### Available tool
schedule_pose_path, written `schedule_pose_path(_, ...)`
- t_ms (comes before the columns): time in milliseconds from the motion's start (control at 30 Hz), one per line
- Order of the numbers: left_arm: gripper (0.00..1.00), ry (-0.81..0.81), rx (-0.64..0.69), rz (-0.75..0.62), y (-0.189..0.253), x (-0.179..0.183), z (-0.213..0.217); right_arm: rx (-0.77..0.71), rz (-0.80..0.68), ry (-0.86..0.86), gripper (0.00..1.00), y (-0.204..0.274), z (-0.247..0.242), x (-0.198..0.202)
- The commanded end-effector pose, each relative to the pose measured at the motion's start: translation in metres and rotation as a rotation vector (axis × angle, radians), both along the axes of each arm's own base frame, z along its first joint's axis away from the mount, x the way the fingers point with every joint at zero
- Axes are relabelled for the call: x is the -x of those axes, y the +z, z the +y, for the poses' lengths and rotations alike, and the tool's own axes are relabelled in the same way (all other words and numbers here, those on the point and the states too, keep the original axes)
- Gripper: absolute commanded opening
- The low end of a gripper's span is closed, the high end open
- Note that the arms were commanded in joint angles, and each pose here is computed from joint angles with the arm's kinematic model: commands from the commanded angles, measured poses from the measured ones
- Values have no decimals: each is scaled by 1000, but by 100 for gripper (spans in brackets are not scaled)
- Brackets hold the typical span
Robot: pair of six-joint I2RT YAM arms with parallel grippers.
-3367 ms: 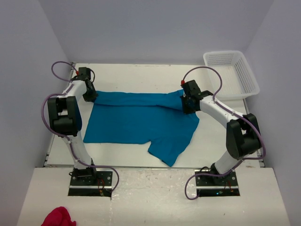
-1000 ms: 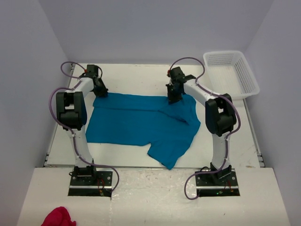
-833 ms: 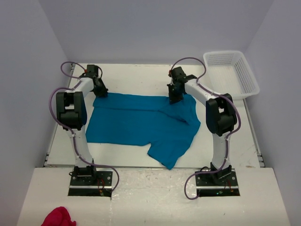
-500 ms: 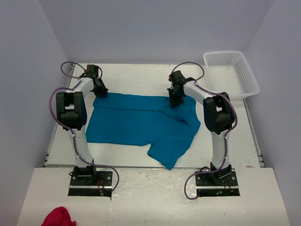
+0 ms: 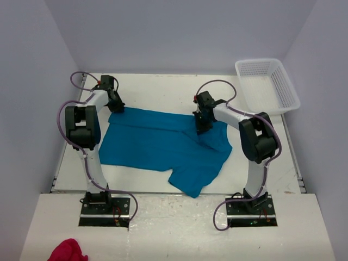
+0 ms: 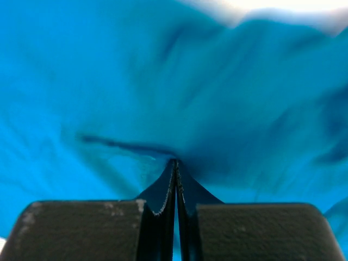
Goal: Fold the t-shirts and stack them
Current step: Fold the flattened tshirt in 1/3 of the way
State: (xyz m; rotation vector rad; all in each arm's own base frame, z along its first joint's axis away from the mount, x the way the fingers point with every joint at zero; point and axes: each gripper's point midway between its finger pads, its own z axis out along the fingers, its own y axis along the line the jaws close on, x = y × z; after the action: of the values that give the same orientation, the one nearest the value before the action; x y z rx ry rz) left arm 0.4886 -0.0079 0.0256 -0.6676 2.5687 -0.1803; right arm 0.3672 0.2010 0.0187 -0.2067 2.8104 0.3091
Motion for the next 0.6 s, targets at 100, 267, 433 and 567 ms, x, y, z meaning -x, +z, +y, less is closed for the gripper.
schedule_pose_path(100,19,-9,-12,-2,-10,-2,3,-78,-160,115,0,57,39,57)
schedule_pose_path(267,19,-8,-11,-5,-7,-2,3,-157,-86,198,0,58,45,103)
schedule_pose_path(433,19,-11,-6,-15,-2,-2,2,-46,-166,29,0,52,7,70)
schedule_pose_path(567,18,-46,15,-28,8,4,-8,94,-188,-127,3,49,-38,31)
